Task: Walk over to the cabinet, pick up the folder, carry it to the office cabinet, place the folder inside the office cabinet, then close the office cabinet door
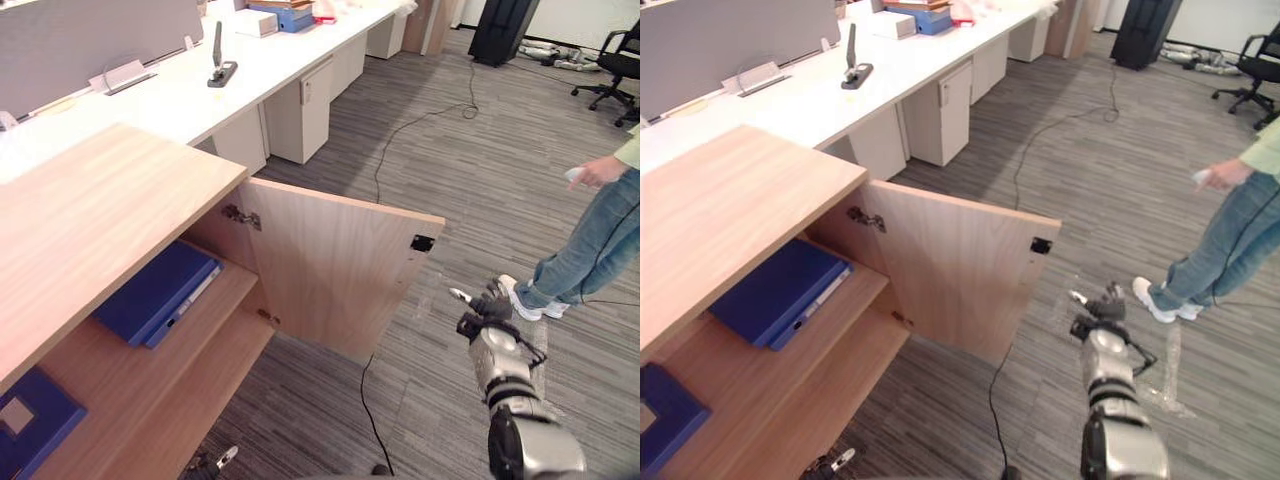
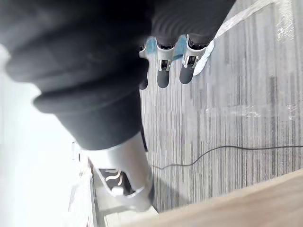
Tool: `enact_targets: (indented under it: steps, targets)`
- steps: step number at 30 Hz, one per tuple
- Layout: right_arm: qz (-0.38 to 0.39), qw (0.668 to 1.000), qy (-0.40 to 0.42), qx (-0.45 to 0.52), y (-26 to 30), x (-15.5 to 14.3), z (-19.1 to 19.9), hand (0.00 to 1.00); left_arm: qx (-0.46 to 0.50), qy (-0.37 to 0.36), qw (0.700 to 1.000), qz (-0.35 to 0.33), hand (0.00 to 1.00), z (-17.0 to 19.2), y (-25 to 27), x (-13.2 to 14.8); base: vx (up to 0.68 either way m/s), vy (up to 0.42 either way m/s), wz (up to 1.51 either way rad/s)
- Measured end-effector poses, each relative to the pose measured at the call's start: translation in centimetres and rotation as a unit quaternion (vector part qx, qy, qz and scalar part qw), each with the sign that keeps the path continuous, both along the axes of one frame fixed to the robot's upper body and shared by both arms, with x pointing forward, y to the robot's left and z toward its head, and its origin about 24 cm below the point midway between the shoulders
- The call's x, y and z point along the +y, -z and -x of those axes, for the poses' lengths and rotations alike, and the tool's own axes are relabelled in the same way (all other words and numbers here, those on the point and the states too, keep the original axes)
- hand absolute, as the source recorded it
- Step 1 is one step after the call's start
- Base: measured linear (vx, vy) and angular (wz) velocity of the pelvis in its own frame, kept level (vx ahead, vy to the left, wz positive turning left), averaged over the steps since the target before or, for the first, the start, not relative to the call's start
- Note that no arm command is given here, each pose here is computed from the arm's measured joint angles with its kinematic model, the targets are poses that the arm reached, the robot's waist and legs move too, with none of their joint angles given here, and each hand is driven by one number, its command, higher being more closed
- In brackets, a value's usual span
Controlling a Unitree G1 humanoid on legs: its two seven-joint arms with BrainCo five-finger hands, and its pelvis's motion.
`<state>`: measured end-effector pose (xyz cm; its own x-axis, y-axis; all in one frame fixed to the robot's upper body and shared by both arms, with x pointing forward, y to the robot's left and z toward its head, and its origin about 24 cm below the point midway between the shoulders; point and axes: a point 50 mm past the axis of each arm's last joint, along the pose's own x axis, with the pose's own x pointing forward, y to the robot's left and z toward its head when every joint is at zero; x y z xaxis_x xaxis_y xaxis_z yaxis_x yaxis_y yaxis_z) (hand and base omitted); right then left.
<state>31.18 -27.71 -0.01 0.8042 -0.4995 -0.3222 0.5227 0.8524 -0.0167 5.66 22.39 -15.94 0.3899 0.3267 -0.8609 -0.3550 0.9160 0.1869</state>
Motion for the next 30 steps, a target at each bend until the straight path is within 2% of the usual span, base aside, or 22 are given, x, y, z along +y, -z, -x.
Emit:
enact_targets:
  steps: [7, 16, 21, 27, 30]
  targets:
    - [0.029, 0.995, -0.096, 0.007, -2.7, 3.5, -4.0, 0.0, 0.016, -0.078, 0.997, 0.004, 0.0, 2.4, 0.2, 0.9, -0.06, 0.024, 0.19]
    - [0.07, 0.992, -0.104, 0.009, -5.6, 3.1, -5.9, 0.0, 0.026, -0.151, 0.988, 0.001, 0.0, 4.6, 0.1, 1.7, -0.06, -0.001, 0.08]
    - [0.089, 0.99, -0.099, -0.033, -9.2, 2.5, -7.4, 0.0, 0.022, -0.169, 0.985, -0.005, 0.0, 4.7, 0.0, 2.1, -0.04, 0.003, 0.03]
    - [0.108, 0.988, -0.106, -0.035, -9.8, 2.4, -7.6, 0.0, 0.018, -0.171, 0.985, -0.007, 0.0, 4.6, -0.1, 2.2, -0.02, 0.008, 0.04]
    - [0.189, 0.967, -0.166, -0.042, -10.3, 3.7, -7.5, 0.0, 0.016, -0.19, 0.982, -0.012, 0.0, 4.8, -0.2, 2.7, -0.01, 0.016, -0.07]
